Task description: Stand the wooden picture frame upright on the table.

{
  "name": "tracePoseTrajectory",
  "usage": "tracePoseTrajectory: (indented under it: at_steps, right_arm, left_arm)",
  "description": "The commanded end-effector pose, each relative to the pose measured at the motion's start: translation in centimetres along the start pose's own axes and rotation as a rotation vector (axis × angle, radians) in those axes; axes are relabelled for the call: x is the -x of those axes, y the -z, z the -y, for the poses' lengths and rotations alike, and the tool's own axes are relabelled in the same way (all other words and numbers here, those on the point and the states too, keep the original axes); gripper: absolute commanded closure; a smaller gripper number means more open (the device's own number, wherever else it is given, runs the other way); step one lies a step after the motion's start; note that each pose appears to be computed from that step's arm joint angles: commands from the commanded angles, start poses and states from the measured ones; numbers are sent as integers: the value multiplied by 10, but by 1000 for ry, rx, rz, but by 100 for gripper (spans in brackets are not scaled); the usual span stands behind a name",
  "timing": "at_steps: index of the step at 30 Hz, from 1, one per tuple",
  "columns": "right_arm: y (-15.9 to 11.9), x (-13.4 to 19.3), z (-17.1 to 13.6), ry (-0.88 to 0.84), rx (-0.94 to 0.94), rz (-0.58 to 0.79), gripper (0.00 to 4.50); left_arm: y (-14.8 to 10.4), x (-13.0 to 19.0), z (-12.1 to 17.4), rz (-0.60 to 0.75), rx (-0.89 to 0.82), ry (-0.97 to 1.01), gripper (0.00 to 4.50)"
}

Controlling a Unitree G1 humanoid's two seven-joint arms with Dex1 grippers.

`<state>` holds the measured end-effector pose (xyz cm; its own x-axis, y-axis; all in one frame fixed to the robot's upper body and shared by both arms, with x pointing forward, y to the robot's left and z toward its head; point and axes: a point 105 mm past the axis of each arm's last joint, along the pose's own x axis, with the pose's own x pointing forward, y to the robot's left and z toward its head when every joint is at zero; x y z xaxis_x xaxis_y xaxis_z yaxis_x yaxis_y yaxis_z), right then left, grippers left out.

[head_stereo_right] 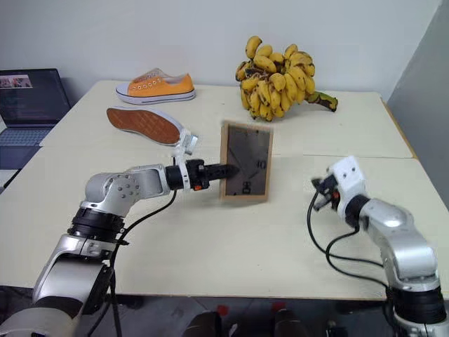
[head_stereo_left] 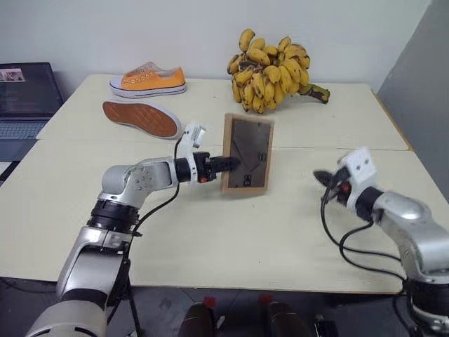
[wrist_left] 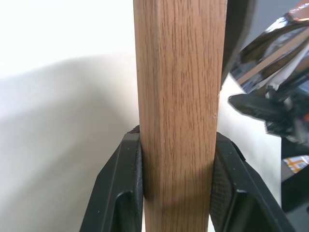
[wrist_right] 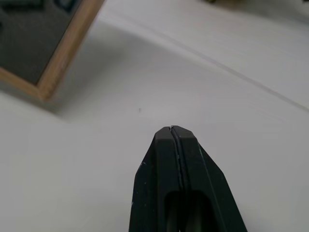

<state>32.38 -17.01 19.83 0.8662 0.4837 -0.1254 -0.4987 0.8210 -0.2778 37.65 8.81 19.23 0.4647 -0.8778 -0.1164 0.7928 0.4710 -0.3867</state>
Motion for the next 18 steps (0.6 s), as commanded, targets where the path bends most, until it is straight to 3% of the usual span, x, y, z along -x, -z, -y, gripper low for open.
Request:
tracePoseTrajectory:
  at_steps: [1, 6, 10, 15, 18]
  right_arm:
    - [-53, 7, -3, -18, -21, 146, 450]
    - [-94, 5, -13, -74, -92, 253, 450]
    - [-117, 3, -19, -106, -138, 315, 387]
    - [-127, -3, -24, -124, -120, 326, 267]
    - [-131, -10, -32, -150, -118, 335, 253]
  left_arm:
    - [-46, 1, 22, 139, -136, 118, 321]
    - [-56, -3, 33, 155, -173, 174, 321]
    - [-61, -3, 49, 151, -215, 235, 321]
    - [-63, -4, 58, 151, -228, 269, 321]
    - [-65, -5, 66, 149, -245, 294, 321]
